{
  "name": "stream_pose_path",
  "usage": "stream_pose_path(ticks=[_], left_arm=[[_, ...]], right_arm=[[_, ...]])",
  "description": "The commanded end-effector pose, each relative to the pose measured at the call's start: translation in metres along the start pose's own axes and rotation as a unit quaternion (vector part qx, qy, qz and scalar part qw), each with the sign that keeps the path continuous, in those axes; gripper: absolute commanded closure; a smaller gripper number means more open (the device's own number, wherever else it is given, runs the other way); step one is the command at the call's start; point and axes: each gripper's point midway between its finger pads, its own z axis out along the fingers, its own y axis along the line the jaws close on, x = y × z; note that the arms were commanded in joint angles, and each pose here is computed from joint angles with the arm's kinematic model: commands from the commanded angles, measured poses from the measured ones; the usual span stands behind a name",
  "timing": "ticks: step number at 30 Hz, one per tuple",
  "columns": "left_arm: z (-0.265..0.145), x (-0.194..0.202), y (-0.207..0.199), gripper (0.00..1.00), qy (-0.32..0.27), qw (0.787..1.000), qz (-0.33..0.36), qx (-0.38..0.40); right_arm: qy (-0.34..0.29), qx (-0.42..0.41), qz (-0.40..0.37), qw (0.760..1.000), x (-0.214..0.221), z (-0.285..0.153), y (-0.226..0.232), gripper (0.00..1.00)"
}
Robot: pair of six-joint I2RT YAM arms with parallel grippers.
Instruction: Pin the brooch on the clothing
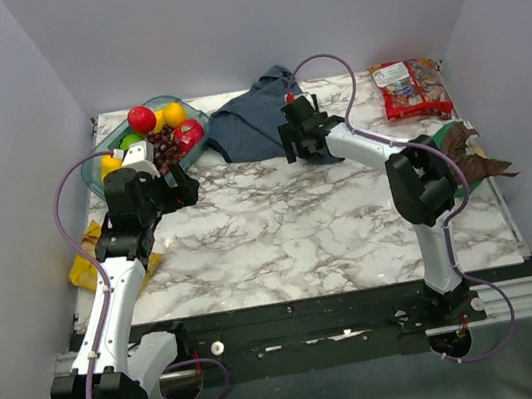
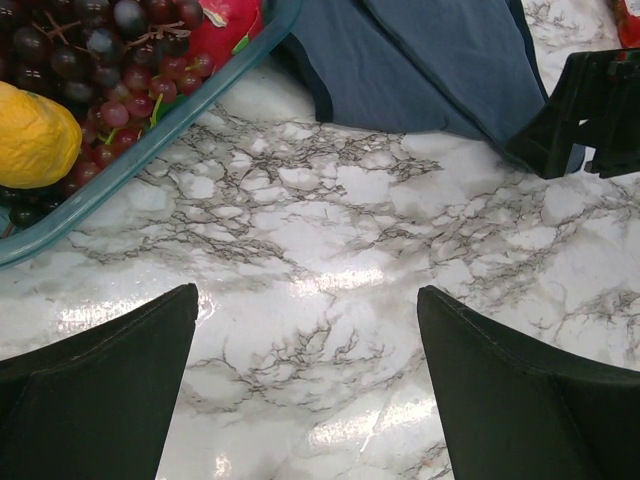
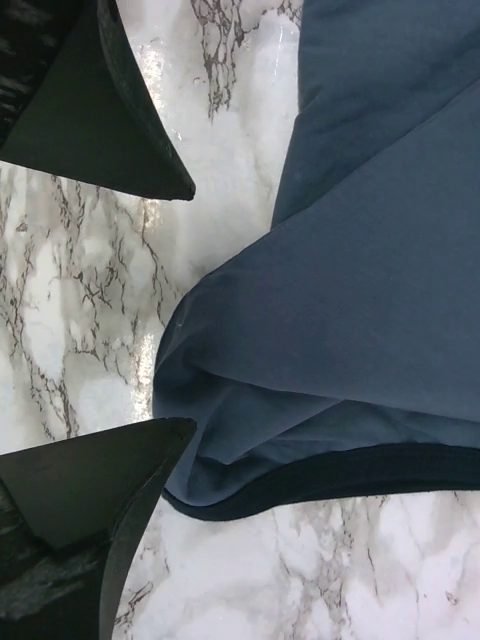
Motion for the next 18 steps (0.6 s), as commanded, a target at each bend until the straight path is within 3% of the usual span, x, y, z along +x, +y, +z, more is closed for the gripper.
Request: stream_pose_path(ticks=[1, 7, 10, 11, 14, 18], left_arm=[[-0.001, -0.012, -0.010, 0.01, -0.011, 1.000, 0.000, 0.020], [-0.002, -0.012, -0.011, 0.01, -0.011, 1.000, -0.001, 0.022], [-0.003, -0.014, -0.012, 0.01, -0.014, 1.000, -0.001, 0.024], [-0.004, -0.013, -0.011, 0.01, -0.014, 1.000, -0.001, 0.023], [-0.005, -0.014, -0.011, 0.01, -0.018, 1.000, 0.001, 0.022], [-0.005, -0.015, -0.012, 0.01, -0.018, 1.000, 0.000, 0.025]], right_arm=[[0.023, 0.018, 0.001, 1.000, 0.008, 0.009, -0.008, 0.08], [0.046, -0.011, 0.014, 0.999, 0.019, 0.021, -0.006, 0.28], [0.052, -0.023, 0.010, 0.998, 0.022, 0.022, -0.002, 0.52], [0.056, -0.023, 0.008, 0.998, 0.025, 0.023, -0.003, 0.72], [0.063, -0.025, 0.006, 0.998, 0.033, 0.018, -0.005, 0.99], [0.074, -0.056, 0.011, 0.996, 0.046, 0.000, 0.000, 0.99]])
